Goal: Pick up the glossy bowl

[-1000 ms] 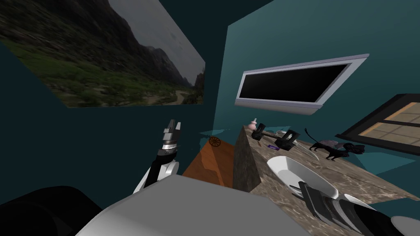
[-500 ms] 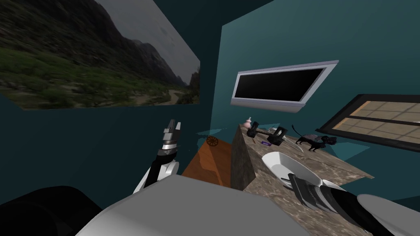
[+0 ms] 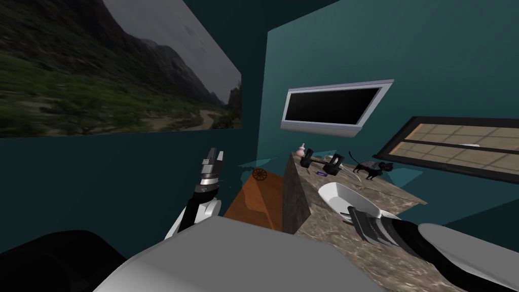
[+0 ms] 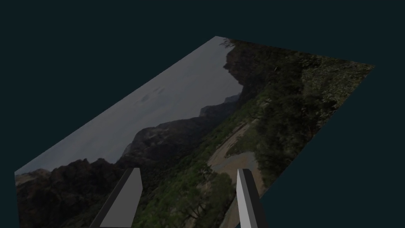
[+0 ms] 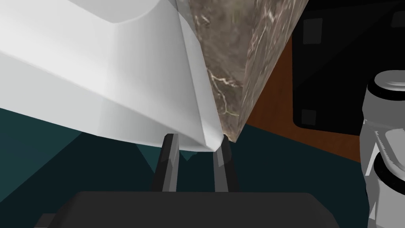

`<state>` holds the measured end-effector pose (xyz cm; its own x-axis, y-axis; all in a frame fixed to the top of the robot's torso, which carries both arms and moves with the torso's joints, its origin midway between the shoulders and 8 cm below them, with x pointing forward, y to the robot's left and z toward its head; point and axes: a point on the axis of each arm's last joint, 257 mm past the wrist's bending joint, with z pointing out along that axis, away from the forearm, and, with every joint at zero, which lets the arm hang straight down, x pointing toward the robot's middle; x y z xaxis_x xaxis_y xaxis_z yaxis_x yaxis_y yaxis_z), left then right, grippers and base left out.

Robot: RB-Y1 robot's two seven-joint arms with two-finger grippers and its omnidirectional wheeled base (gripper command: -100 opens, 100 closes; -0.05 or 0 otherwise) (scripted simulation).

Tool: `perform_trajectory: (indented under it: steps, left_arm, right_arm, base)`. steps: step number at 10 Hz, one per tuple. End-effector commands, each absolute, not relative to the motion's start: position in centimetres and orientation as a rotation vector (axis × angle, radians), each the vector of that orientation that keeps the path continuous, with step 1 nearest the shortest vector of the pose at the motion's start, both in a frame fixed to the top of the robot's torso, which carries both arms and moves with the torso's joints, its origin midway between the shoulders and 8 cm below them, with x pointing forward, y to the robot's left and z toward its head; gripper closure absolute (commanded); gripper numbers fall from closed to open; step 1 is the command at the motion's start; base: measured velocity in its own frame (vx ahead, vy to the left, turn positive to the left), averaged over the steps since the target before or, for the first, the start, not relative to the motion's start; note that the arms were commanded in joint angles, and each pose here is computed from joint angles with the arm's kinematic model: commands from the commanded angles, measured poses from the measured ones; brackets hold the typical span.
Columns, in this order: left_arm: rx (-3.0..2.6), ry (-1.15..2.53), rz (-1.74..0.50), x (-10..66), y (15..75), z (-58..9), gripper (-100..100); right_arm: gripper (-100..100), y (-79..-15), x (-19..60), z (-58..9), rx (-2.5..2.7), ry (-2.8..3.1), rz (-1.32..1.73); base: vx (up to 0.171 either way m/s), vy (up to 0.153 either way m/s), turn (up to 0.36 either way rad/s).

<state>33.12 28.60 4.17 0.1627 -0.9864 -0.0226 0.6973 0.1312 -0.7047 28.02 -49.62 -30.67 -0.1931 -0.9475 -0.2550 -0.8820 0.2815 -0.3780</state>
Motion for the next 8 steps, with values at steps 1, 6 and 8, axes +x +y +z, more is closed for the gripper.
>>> perform_trajectory:
  steps: [1,6,8]
  left_arm:
    - [-0.631,0.566,-1.321,33.1,28.6,4.2,0]
    - [-0.631,0.566,-1.321,33.1,28.6,4.2,0]
    - [-0.631,0.566,-1.321,33.1,28.6,4.2,0]
  right_arm:
    - [100,-49.2,29.1,-30.1,-1.655,2.097,-0.212]
    - [100,-48.8,31.0,-27.9,-1.733,2.080,-0.264]
    - [100,-49.1,31.5,-27.2,-1.763,2.071,-0.287]
  base:
    - [-0.004,-0.005,0.046]
    - [0.007,-0.017,-0.170]
    - [0.009,-0.016,-0.188]
